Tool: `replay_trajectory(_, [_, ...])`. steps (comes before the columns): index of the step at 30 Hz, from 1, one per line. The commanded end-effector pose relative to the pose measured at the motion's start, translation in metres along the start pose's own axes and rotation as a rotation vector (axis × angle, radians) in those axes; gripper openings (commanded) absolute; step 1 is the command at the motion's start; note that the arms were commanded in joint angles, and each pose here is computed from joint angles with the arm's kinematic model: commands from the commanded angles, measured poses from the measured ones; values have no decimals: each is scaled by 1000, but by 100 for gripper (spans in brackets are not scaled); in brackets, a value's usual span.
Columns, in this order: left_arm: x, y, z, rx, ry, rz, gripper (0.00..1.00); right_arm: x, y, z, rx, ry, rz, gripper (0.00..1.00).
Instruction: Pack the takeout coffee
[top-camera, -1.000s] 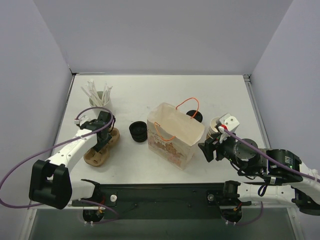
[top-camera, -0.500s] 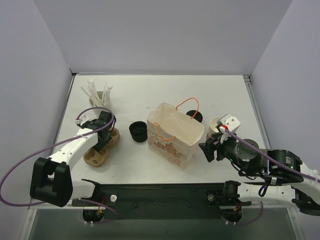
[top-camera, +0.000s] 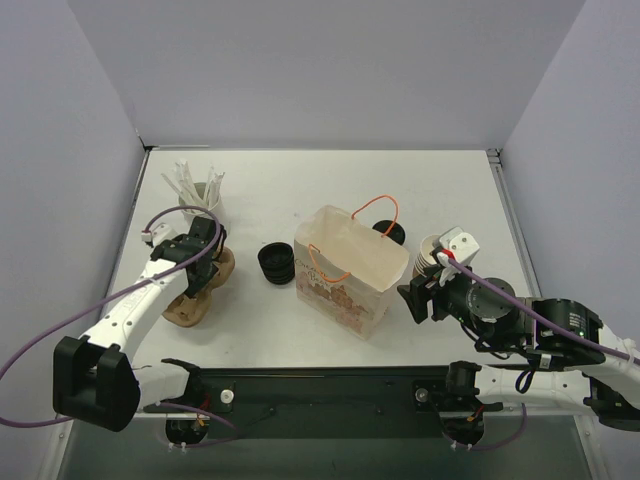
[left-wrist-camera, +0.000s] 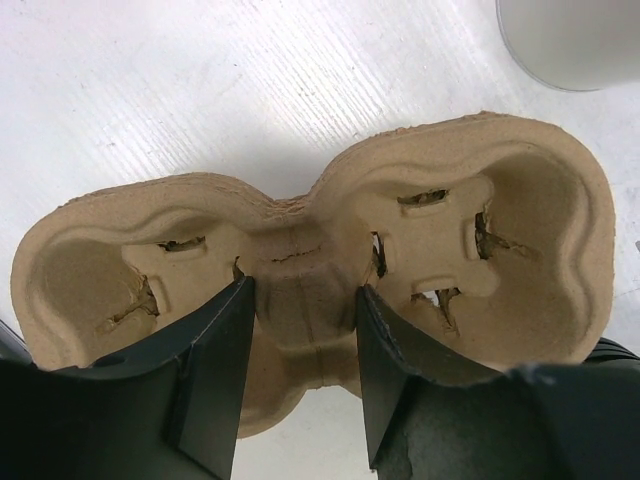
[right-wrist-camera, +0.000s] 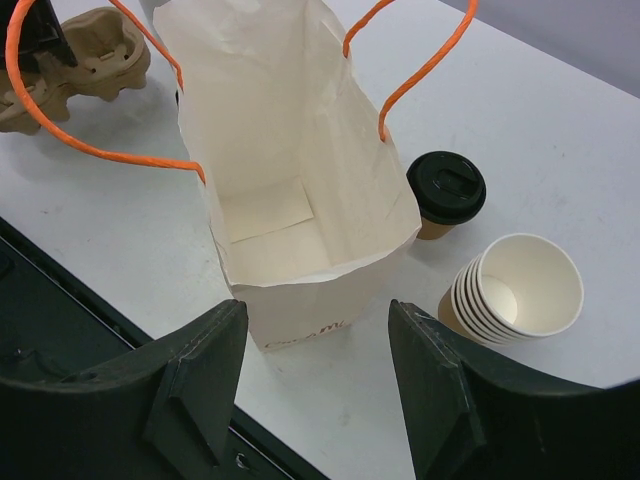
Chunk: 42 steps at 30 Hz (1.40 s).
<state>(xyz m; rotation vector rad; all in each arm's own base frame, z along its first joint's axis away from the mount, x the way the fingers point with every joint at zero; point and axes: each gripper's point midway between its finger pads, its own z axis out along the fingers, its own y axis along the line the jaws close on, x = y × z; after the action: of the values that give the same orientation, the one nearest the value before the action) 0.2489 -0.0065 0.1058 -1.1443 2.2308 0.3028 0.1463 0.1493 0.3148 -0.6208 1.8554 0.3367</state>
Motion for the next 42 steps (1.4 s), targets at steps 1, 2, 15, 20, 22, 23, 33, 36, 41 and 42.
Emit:
replay_trajectory(1, [1, -1, 4, 22, -5, -3, 49, 4, -2, 5, 35, 13, -19, 58])
replay_trajectory(2, [5, -2, 7, 25, 5, 4, 50, 4, -2, 5, 33, 13, -18, 58])
replay_trajectory(15, [-3, -16, 3, 84, -8, 60, 54, 3, 0, 4, 20, 10, -1, 58])
replay_trajectory(20, [-11, -12, -5, 83, -32, 64, 51, 3, 1, 5, 24, 13, -6, 58])
replay_trajectory(22, [-17, -13, -10, 86, -48, 63, 51, 2, 1, 5, 24, 15, -10, 58])
replay_trajectory(23, [-20, -11, -13, 85, -51, 68, 51, 2, 1, 6, 24, 15, -11, 58])
replay_trajectory(33, [-77, -35, -86, 353, -187, 238, 51, -1, 1, 2, 16, 2, 28, 58])
replay_trajectory(36, [-95, -57, -122, 521, -232, 289, 50, -4, -1, -1, 19, -12, 45, 58])
replay_trajectory(41, [-120, -99, -189, 770, -259, 375, 48, -6, -6, -4, 31, -30, 76, 57])
replay_trajectory(42, [-118, -107, -199, 818, -251, 416, 48, -7, -6, -5, 30, -35, 83, 57])
